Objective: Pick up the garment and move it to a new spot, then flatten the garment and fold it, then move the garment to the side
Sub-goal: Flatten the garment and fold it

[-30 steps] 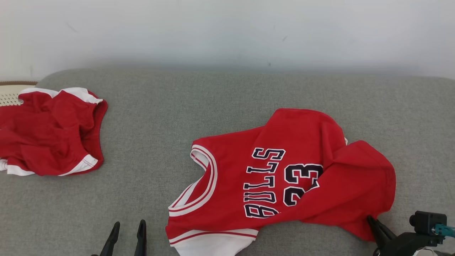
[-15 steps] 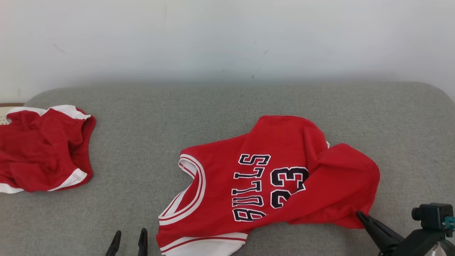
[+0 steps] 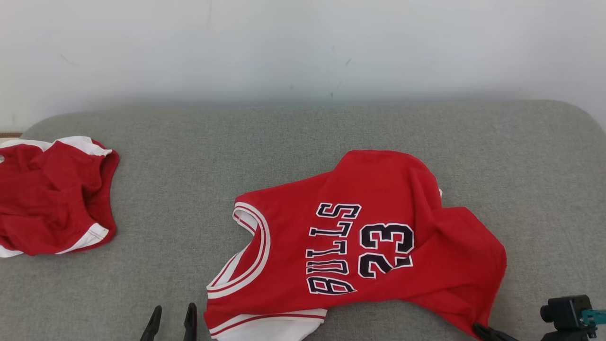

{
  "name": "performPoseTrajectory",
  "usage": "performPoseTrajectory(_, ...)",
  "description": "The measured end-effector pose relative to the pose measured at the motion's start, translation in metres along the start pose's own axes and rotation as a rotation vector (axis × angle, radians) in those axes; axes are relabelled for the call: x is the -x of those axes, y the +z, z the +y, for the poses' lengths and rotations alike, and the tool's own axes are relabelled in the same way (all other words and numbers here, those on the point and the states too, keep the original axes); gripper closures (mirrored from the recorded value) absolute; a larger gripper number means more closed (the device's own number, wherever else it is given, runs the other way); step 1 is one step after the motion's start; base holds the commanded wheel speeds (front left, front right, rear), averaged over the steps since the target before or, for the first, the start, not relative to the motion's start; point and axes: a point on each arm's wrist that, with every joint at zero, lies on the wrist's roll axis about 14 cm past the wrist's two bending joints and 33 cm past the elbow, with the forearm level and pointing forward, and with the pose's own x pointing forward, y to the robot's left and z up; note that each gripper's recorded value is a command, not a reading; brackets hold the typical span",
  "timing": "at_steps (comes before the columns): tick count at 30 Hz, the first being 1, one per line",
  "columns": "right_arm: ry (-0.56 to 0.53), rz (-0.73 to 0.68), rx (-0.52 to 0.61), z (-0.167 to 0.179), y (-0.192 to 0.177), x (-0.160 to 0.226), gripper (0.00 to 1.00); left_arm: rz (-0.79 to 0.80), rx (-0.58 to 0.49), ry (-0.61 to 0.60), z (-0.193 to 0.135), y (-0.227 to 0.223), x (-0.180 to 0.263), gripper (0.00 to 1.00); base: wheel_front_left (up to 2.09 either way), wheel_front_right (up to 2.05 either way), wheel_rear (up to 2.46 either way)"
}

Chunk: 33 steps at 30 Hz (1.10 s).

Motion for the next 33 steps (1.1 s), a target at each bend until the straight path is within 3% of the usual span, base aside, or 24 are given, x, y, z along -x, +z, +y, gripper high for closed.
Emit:
performPoseTrajectory(1, -0.015, 0.003, 0.003, -0.005, -0.002, 0.0, 0.34, 0.002, 0.0, 0.0, 0.0, -0.001, 0.0, 0.0, 0.0, 0.0, 0.0)
performPoseTrajectory(2, -0.023, -0.002, 0.005, -0.007, -0.002, -0.001, 0.0, 0.002, 0.0, 0.001, 0.0, -0.001, 0.0, 0.0, 0.0, 0.0, 0.0)
performPoseTrajectory(5, -0.035, -0.054, 0.0, -0.011, 0.006, -0.005, 0.0, 0.005, 0.001, 0.001, 0.002, -0.001, 0.001, 0.0, 0.0, 0.0, 0.0)
performPoseTrajectory(16, -0.097, -0.285, 0.171, -0.027, 0.059, 0.002, 0.0, -0.009, -0.005, 0.017, 0.005, 0.003, 0.004, 0.0, 0.0, 0.0, 0.0)
performPoseTrajectory(21, -0.044, -0.299, 0.18, -0.008, 0.057, -0.008, 0.0, -0.015, -0.008, 0.026, 0.008, 0.006, 0.006, 0.0, 0.0, 0.0, 0.0)
performPoseTrajectory(28, -0.048, -0.268, 0.2, -0.009, 0.049, -0.014, 0.0, -0.004, -0.007, 0.02, 0.006, 0.002, 0.009, 0.0, 0.0, 0.0, 0.0)
performPoseTrajectory(33, -0.065, -0.413, 0.253, -0.01, 0.076, -0.011, 0.0, 0.023, -0.002, 0.004, 0.003, -0.006, 0.01, 0.0, 0.0, 0.0, 0.0)
